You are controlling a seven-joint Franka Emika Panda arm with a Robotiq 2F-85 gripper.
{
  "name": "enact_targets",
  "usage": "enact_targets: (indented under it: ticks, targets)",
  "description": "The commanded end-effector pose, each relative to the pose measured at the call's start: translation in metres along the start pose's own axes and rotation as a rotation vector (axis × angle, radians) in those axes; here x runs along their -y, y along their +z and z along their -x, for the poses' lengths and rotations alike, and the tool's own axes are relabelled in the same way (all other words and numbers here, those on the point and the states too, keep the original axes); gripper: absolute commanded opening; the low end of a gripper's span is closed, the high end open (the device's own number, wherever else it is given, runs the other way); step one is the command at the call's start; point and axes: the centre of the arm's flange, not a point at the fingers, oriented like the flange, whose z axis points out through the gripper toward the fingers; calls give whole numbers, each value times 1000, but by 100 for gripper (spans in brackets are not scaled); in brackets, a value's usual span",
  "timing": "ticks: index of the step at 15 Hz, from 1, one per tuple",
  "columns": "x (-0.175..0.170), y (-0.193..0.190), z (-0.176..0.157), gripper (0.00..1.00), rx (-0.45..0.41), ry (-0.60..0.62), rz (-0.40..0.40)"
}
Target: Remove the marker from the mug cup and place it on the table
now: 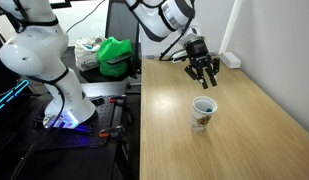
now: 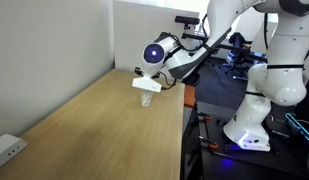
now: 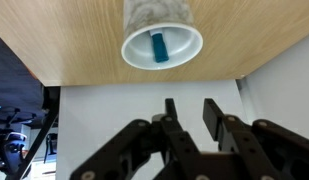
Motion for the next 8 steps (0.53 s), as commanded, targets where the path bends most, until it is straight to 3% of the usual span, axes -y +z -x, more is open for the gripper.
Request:
enact_targets:
  ticks: [1,6,8]
  targets:
    - [-4,8,7,41,21,11,-6]
    - [-5,17,17,52,47,-8,-3]
    - [-6,22,19,47,68,-16,-7]
